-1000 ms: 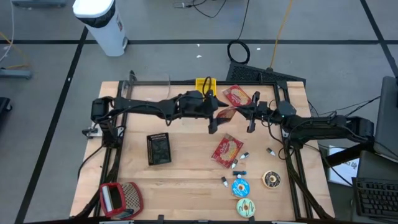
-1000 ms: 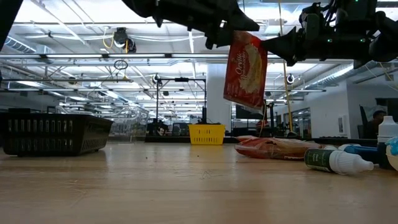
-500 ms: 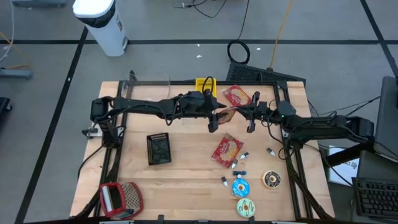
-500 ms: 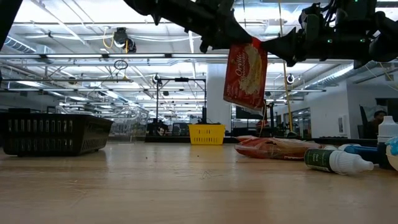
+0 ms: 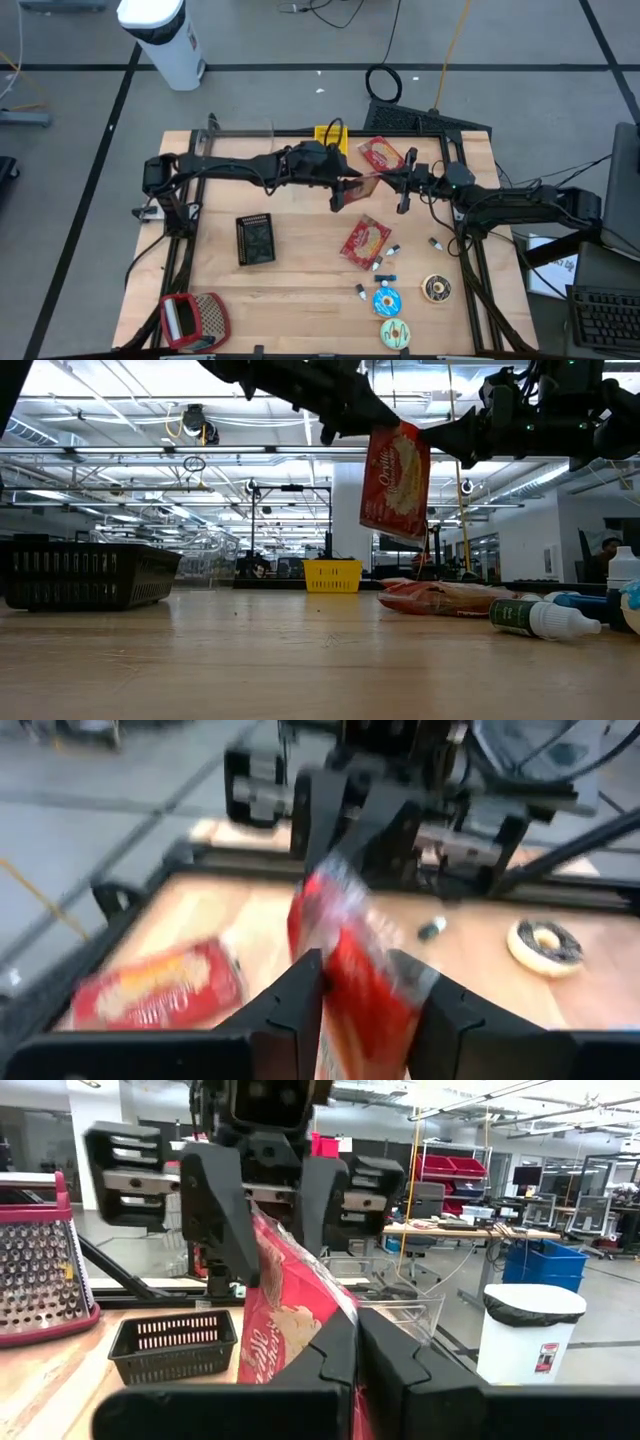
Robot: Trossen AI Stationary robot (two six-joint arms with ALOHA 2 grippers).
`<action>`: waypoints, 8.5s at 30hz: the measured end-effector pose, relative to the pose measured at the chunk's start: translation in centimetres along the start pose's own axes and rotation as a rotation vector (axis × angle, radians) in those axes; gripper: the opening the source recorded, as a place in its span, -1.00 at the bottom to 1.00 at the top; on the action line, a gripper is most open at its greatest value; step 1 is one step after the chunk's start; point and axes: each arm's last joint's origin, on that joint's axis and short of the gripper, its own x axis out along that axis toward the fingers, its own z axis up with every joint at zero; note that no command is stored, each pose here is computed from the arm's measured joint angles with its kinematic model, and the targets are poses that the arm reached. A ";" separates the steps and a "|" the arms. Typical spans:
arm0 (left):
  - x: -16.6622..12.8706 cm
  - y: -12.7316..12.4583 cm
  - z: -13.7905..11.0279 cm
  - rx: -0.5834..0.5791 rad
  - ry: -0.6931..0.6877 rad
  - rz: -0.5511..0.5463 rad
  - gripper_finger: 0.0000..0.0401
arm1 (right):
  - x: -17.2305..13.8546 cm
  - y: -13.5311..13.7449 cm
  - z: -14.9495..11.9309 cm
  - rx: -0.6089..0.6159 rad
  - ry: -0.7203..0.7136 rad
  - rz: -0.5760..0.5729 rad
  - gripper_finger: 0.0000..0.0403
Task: Pick & Place Food Item
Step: Put the middle popcorn pack into the transparent bin, then put the top popcorn pack into the transparent bin
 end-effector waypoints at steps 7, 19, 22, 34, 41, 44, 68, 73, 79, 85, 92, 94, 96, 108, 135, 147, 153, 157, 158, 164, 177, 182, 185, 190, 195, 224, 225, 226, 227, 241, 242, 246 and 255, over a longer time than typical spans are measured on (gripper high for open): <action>-1.6 0.6 3.1 -0.010 0.209 0.043 -0.30 | 0.0 -0.1 -0.1 0.003 0.016 -0.029 -1.00; -2.8 -0.3 4.9 0.042 0.258 0.014 0.11 | 2.0 -0.3 -0.8 0.051 0.163 -0.035 -1.00; -2.9 -0.4 4.6 0.038 0.289 0.011 0.29 | 2.9 0.0 -0.8 0.052 0.177 -0.015 -1.00; -0.7 -0.1 1.7 -0.018 0.451 0.029 0.50 | 6.0 2.3 0.3 0.032 0.167 0.082 -1.00; -0.5 0.1 0.7 -0.025 0.525 0.053 0.35 | 5.7 2.6 0.5 0.017 0.190 0.066 -1.00; -0.4 0.1 0.8 -0.026 0.515 0.054 0.28 | 5.6 2.5 0.5 0.014 0.196 0.065 -1.00; -0.3 0.1 1.1 0.068 0.485 0.026 -0.74 | 5.5 2.1 0.0 0.010 0.248 0.054 -1.00; -0.3 0.2 1.1 0.122 0.485 0.015 -0.96 | 5.5 2.1 -0.1 0.013 0.249 0.057 -1.00; -1.8 0.4 1.9 0.111 0.491 0.076 -0.98 | 5.2 1.9 -0.1 0.007 0.284 -0.034 -0.86; -5.3 0.9 4.4 0.074 0.410 0.134 -0.99 | 4.3 1.5 -0.1 -0.028 0.364 -0.150 -0.45; -10.3 1.8 4.9 0.007 0.327 0.210 -0.99 | 3.4 1.4 0.8 -0.033 0.375 -0.173 -0.10; -11.7 2.3 4.3 -0.037 0.309 0.239 -1.00 | 3.2 1.4 1.0 -0.033 0.372 -0.173 -0.06; -13.3 2.8 3.6 -0.079 0.267 0.275 -1.00 | 3.2 1.4 1.1 -0.033 0.366 -0.174 -0.03; -23.4 6.2 -0.7 -0.429 -0.086 0.796 -1.00 | 3.1 1.4 1.1 -0.036 0.368 -0.176 -0.06; -24.1 8.1 -11.3 -0.735 -0.101 1.147 -1.00 | 3.1 1.4 1.1 -0.050 0.368 -0.176 -0.13; -22.3 8.2 -14.6 -0.819 -0.234 1.006 -1.00 | 3.0 0.9 0.9 -0.024 0.364 -0.202 -0.14; -20.9 8.5 -16.1 -0.864 -0.187 1.005 -0.99 | 3.0 0.9 0.9 -0.025 0.363 -0.202 -0.15; -19.7 8.8 -16.3 -0.866 -0.188 0.989 -0.99 | 3.0 0.9 0.9 -0.024 0.363 -0.202 -0.15; -19.5 8.8 -16.3 -0.862 -0.195 0.978 -0.99 | 3.0 0.9 0.9 -0.024 0.363 -0.202 -0.15; -18.7 9.2 -16.7 -0.848 -0.168 0.968 -0.99 | 3.0 0.9 0.9 -0.024 0.363 -0.202 -0.15; -18.8 9.1 -17.2 -0.782 -0.088 1.002 -0.96 | 3.0 0.9 0.9 -0.024 0.363 -0.201 -0.15; -19.1 9.0 -18.0 -0.770 -0.003 1.074 -0.90 | 3.0 0.9 0.9 -0.024 0.364 -0.201 -0.15; -19.3 8.8 -18.3 -0.765 0.037 1.097 -0.78 | 3.0 0.9 0.9 -0.025 0.365 -0.201 -0.15; -19.5 8.7 -18.6 -0.756 0.079 1.125 -0.46 | 3.0 0.9 0.8 -0.025 0.365 -0.201 -0.15; -19.7 8.7 -18.9 -0.684 0.142 1.163 -0.13 | 3.0 0.9 0.8 -0.024 0.365 -0.201 -0.15; -24.8 9.0 -19.8 -0.750 0.297 1.350 0.21 | 3.0 0.9 0.8 -0.024 0.372 -0.200 -0.15; -24.9 9.0 -19.8 -0.745 0.287 1.348 0.21 | 3.0 0.9 0.8 -0.024 0.372 -0.200 -0.15; -24.8 9.1 -19.6 -0.741 0.265 1.344 0.21 | 3.0 0.9 0.8 -0.024 0.372 -0.200 -0.15; -24.7 9.1 -19.4 -0.738 0.244 1.328 0.21 | 2.9 0.9 0.8 -0.024 0.373 -0.200 -0.15; -24.3 7.3 -13.8 -0.592 -0.204 0.856 0.21 | 0.9 -2.9 -2.5 0.188 0.665 -0.575 -0.15; -24.2 7.1 -13.6 -0.585 -0.218 0.814 0.21 | 0.6 -3.5 -2.9 0.239 0.688 -0.626 -0.15; -23.6 6.3 -13.1 -0.565 -0.239 0.719 0.21 | -0.7 -5.8 -4.7 0.436 0.764 -0.834 -0.15; -22.7 5.8 -13.4 -0.538 -0.186 0.710 0.21 | -1.3 -8.3 -7.7 0.537 0.863 -0.937 -0.15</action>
